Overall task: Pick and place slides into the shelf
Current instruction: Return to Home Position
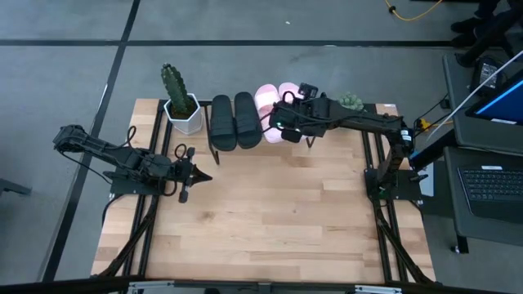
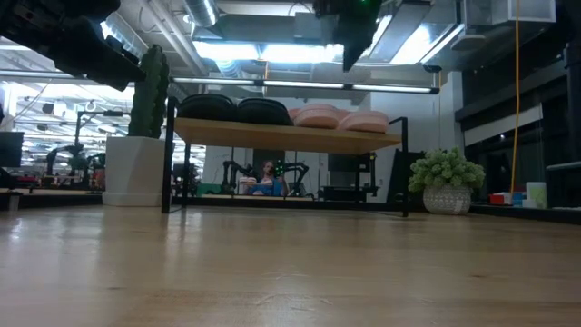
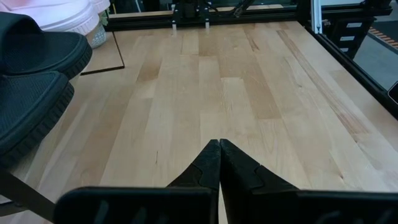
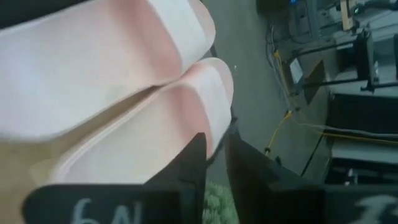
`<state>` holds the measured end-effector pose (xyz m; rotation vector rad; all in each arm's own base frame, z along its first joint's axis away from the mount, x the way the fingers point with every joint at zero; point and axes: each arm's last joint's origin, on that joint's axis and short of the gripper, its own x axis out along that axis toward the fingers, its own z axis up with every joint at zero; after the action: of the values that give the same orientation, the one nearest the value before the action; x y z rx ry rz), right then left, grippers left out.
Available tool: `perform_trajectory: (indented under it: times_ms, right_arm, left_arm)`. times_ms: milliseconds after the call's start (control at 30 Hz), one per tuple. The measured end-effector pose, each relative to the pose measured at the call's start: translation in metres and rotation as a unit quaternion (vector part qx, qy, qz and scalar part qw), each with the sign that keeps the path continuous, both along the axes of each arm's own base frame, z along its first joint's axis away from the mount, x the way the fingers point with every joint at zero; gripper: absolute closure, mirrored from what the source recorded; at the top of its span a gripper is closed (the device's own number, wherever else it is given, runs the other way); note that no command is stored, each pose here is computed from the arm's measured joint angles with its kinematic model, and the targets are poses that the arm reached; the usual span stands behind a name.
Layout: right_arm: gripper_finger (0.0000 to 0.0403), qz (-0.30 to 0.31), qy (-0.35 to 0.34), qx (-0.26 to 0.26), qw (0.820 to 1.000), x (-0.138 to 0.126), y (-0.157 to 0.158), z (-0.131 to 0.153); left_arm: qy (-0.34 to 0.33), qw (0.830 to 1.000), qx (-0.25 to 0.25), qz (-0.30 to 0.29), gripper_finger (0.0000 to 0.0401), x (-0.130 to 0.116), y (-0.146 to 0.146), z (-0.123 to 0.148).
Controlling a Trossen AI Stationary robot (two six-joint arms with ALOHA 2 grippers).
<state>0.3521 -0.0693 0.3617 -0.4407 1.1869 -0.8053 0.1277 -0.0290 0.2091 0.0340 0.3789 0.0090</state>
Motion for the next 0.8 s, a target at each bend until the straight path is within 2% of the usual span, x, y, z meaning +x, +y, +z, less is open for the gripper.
perform_trajectory:
  times_ms: [167, 333, 567, 667, 800]
  right_arm:
    - [0.0394, -0.011, -0.016, 0.014, 1.0, -0.012, 0.025, 0.019]
    - [0.0398, -0.01, -0.035, 0.025, 0.999, -0.017, 0.053, 0.015]
    - [0.0399, -0.004, -0.05, 0.046, 0.998, -0.021, 0.088, -0.04]
    - [0.04, 0.014, -0.096, 0.109, 0.989, -0.024, 0.1, -0.064]
    - [0.0401, 0.086, -0.159, 0.163, 0.97, -0.033, 0.11, -0.082]
  left_arm:
    - [0.0, 1.0, 0.0, 0.0, 0.0401, 0.0, 0.0, 0.0]
    - [0.0, 1.0, -0.001, 0.0, 0.0401, 0.0, 0.0, 0.0]
    - [0.001, 1.0, -0.004, -0.008, 0.0401, 0.0, 0.0, 0.0]
    - [0.0, 0.999, -0.018, -0.037, 0.0401, 0.0, -0.002, 0.001]
    - [-0.013, 0.998, -0.024, -0.056, 0.0401, 0.001, -0.004, 0.003]
